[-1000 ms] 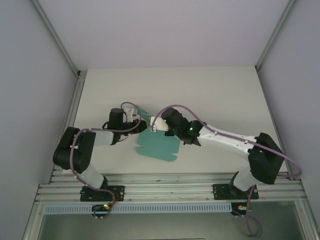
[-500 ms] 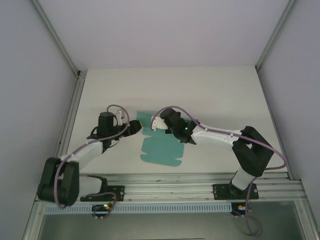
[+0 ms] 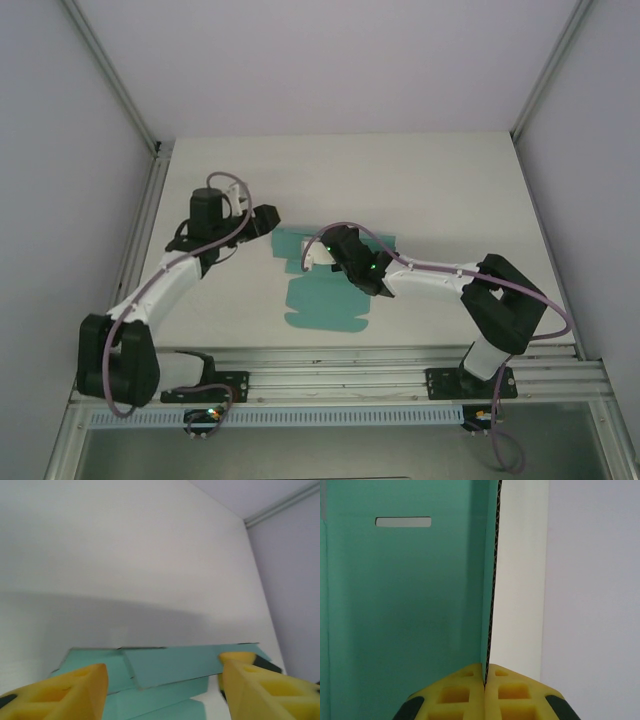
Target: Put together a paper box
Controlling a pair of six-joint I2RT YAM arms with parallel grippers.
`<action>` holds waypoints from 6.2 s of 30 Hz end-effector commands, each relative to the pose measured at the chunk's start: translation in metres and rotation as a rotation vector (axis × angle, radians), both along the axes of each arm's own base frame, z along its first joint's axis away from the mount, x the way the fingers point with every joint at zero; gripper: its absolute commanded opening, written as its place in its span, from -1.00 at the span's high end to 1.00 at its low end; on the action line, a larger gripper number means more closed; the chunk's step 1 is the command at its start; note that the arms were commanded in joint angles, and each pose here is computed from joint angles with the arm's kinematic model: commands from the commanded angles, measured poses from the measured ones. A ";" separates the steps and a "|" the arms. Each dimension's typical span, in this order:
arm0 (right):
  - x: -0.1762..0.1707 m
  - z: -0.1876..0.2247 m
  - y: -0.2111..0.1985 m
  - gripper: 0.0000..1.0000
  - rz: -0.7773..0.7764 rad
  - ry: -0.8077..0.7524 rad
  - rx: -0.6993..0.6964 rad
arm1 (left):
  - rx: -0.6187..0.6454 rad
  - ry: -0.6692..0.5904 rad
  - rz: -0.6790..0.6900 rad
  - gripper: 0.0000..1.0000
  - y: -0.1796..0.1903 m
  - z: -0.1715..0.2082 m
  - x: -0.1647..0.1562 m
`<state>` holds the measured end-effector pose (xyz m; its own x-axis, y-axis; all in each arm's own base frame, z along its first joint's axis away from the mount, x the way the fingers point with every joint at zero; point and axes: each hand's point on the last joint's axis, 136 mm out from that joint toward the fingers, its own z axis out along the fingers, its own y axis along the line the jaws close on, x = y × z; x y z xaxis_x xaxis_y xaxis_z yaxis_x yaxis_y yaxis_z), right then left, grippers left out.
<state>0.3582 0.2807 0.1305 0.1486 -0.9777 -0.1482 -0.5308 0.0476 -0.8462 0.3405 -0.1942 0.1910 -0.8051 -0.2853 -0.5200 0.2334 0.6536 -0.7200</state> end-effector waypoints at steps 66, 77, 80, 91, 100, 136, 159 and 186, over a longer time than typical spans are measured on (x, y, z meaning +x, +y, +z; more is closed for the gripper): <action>0.000 0.060 -0.041 1.00 -0.115 0.058 0.370 | -0.024 0.129 -0.008 -0.60 0.022 -0.062 -0.041; -0.001 0.071 -0.033 1.00 -0.099 0.093 0.417 | -0.066 0.006 -0.289 -0.05 -0.035 -0.056 -0.027; -0.002 0.074 -0.032 1.00 -0.096 0.096 0.438 | 0.034 -0.003 -0.293 0.03 -0.040 -0.068 -0.023; -0.001 0.073 -0.036 1.00 -0.108 0.112 0.435 | 0.191 -0.017 -0.223 0.12 -0.022 -0.081 -0.021; -0.010 0.079 -0.039 1.00 -0.091 0.127 0.464 | 0.090 -0.051 -0.254 0.14 -0.014 -0.070 -0.019; -0.001 0.077 -0.020 1.00 -0.140 0.169 0.507 | 0.481 -0.435 -0.379 0.88 -0.084 -0.060 -0.023; -0.001 0.028 -0.021 1.00 -0.227 0.231 0.516 | 0.921 -0.556 -0.354 0.84 -0.138 -0.089 -0.017; 0.017 0.028 -0.058 1.00 -0.331 0.192 0.546 | 0.800 -0.417 -0.303 0.08 -0.102 -0.089 -0.033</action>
<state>0.3713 0.2175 0.1515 -0.2460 -0.7605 -0.6009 -0.5535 0.6192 -0.5570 0.3128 -0.3005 0.0991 -0.4749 0.5014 -0.7233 0.6134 0.7779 0.1365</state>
